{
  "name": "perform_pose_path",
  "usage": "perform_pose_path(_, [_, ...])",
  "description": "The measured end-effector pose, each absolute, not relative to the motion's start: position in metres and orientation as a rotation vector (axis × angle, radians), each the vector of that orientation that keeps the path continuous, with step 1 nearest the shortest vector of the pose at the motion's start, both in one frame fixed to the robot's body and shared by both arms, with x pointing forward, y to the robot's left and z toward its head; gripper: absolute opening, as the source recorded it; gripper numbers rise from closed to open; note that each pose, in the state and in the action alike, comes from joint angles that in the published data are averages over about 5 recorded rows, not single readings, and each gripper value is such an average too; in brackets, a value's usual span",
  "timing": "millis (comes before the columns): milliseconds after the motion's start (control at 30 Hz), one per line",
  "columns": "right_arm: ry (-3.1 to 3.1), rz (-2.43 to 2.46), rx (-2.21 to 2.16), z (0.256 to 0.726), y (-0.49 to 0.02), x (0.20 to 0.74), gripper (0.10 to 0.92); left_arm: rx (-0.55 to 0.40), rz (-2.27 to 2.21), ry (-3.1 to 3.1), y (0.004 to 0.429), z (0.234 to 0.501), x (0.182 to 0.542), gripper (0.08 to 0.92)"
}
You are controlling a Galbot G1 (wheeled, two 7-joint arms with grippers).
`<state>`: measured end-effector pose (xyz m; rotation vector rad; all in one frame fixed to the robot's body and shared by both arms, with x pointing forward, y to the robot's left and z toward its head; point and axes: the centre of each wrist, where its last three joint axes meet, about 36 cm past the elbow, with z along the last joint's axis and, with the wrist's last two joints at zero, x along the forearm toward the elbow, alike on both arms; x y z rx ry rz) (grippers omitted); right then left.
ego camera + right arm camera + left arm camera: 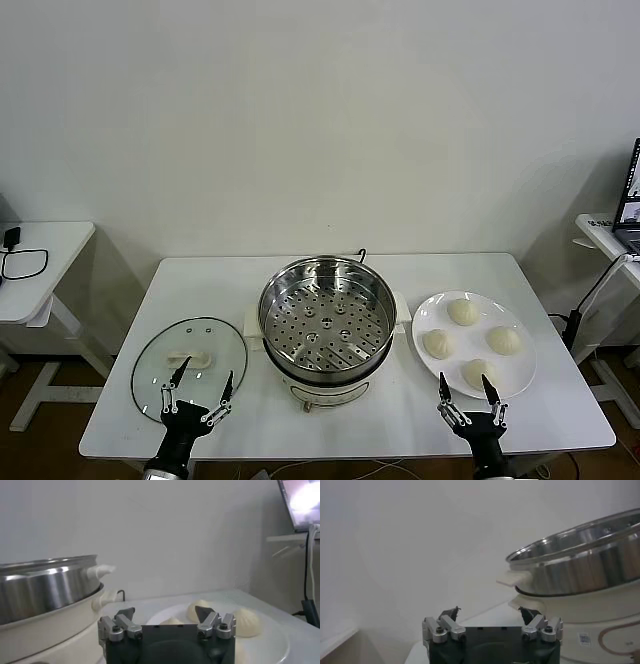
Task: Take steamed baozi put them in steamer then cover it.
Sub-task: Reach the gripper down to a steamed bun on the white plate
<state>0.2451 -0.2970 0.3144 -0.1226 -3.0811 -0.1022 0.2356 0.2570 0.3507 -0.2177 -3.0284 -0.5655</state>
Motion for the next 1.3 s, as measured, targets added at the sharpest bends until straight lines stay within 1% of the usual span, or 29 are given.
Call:
perform_pose_path(133, [-3.083,-0.084,-0.158,0.320,-0.305,0.261,0.823,-0.212,-0.562,-3.029,0.256,0.352,0.235,0.823])
perform_pose_path(300, [-3.088,-0.068,-0.199,0.334,-0.318,0.298,0.823,-0.208,-0.550,-3.034,0.255,0.354,0.234,0.823])
perform_pose_path(767, [-3.095,-0.028,-0.108,0.382,-0.374,0.452,0.823,-0.196,-0.529,-3.066,0.251,0.363,0.235,0.823])
perform_pose_path(967, [-3.038,0.117,0.125,0.404,-0.409,0.509,0.823,-0.185,-0.529,-3.075,0.252,0.365,0.237,0.823])
perform_pose_path(1300, [-2.702,0.548,0.777,0.441,-0.472,0.583,0.823,-0.166,-0.527,-3.081,0.252,0.366,0.240,0.823])
